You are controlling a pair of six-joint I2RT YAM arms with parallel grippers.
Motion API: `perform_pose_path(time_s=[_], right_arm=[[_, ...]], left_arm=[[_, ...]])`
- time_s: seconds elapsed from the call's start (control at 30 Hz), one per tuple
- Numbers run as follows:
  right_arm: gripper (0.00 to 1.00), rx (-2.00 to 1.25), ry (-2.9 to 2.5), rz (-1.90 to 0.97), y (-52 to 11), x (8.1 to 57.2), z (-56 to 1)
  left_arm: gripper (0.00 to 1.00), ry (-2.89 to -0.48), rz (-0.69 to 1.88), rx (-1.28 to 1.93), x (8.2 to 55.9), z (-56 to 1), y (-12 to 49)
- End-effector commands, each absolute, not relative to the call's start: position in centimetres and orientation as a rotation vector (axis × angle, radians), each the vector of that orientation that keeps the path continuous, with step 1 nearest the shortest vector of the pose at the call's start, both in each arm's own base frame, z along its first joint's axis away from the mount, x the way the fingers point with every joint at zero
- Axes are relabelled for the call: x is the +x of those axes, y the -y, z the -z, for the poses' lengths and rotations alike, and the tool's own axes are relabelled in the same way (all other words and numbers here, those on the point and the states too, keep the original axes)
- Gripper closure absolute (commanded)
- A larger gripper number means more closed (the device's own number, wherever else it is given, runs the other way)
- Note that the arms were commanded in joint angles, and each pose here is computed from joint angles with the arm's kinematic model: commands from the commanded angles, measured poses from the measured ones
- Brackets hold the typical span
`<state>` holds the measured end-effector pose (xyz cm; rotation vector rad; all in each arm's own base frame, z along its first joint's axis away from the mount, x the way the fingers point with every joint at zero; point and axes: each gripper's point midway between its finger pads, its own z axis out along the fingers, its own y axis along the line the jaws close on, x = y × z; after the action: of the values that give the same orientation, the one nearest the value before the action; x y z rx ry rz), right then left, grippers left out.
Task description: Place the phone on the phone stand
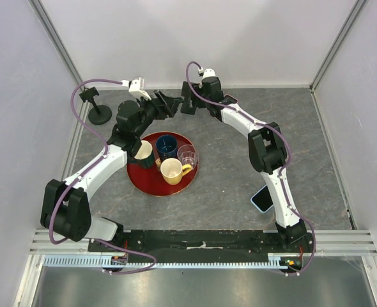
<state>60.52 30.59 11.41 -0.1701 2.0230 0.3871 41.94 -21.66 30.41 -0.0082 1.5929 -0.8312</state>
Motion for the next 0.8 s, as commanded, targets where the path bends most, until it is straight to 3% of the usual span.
perform_pose_path(time_s=[0.0,0.5,0.77], right_arm=[[0.32,-0.196,-1.985,-0.383,-31.1,61.3,-12.6],[0.32,-0.222,-2.034,-0.373,-31.3,61.0,-10.9],[0.36,-0.227,-2.042,-0.311,-30.6,61.4,-10.9]], left_arm=[[0.24,-1.513,0.839,0.035,41.9,-33.1,22.0],[0.24,-1.518,0.848,0.043,42.0,-32.9,22.3],[0.24,-1.517,0.844,0.041,42.0,-32.9,22.2]])
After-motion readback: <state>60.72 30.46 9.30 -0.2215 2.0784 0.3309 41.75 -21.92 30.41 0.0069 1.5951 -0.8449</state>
